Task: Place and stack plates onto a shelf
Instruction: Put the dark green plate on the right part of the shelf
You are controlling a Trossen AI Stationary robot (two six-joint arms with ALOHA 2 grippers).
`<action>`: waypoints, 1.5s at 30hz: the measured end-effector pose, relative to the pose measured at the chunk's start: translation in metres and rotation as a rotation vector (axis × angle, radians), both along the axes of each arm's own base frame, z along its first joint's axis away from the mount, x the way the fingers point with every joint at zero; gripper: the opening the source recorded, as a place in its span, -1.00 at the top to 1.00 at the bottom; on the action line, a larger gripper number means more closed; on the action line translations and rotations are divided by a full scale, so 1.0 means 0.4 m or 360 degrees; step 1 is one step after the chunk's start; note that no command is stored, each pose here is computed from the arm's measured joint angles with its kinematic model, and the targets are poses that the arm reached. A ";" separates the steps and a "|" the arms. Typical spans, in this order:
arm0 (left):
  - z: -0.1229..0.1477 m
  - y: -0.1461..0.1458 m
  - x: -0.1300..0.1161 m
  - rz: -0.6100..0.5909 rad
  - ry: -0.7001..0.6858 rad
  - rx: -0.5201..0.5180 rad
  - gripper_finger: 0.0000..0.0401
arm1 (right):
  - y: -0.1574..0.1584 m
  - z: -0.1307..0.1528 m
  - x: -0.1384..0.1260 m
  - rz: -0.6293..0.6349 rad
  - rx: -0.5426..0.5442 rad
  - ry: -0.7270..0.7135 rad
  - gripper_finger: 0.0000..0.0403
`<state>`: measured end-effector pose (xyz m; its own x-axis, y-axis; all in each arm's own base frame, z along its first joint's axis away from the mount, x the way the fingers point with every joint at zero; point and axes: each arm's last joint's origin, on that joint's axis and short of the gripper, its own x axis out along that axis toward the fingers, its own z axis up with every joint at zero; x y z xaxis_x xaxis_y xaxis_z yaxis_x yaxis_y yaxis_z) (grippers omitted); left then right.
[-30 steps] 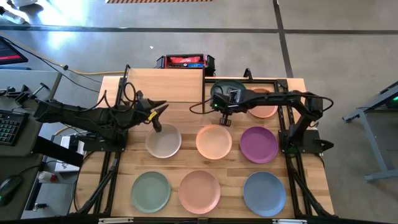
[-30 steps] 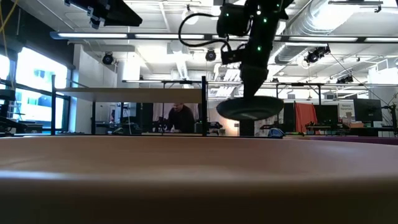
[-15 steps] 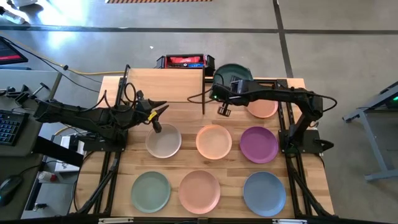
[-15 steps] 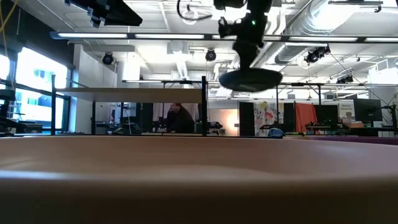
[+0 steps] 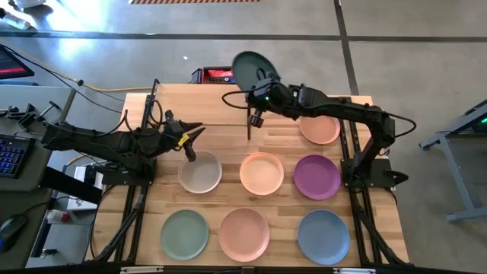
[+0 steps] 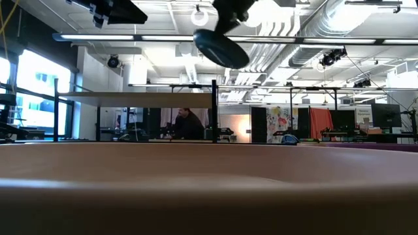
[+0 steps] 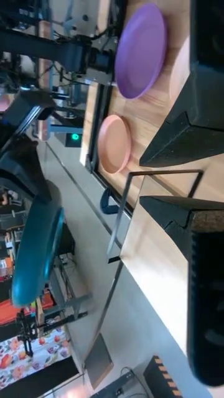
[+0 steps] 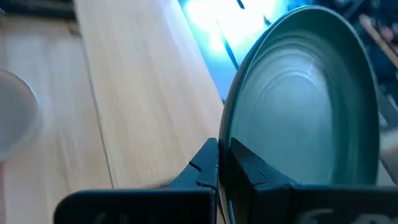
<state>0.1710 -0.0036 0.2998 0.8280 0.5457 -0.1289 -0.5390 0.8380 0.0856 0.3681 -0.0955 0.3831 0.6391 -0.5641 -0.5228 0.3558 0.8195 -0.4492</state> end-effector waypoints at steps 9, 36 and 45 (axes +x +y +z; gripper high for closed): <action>0.027 0.005 -0.038 0.0000 -0.0120 -0.0016 0.63 | 0.003 0.029 0.036 0.0300 -0.0070 -0.0231 1.00; 0.057 0.008 -0.081 -0.0073 -0.0271 -0.0041 0.63 | -0.010 -0.180 0.167 0.0802 -0.0052 0.0172 1.00; 0.057 0.008 -0.081 -0.0073 -0.0271 -0.0040 0.63 | -0.014 -0.238 0.175 0.0848 -0.0074 0.0395 1.00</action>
<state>0.1388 -0.0005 0.3226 0.8629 0.5054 0.0020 -0.5052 0.8626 -0.0250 0.4383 -0.1011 0.2879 0.7022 -0.2246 -0.6757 -0.2202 0.8339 -0.5060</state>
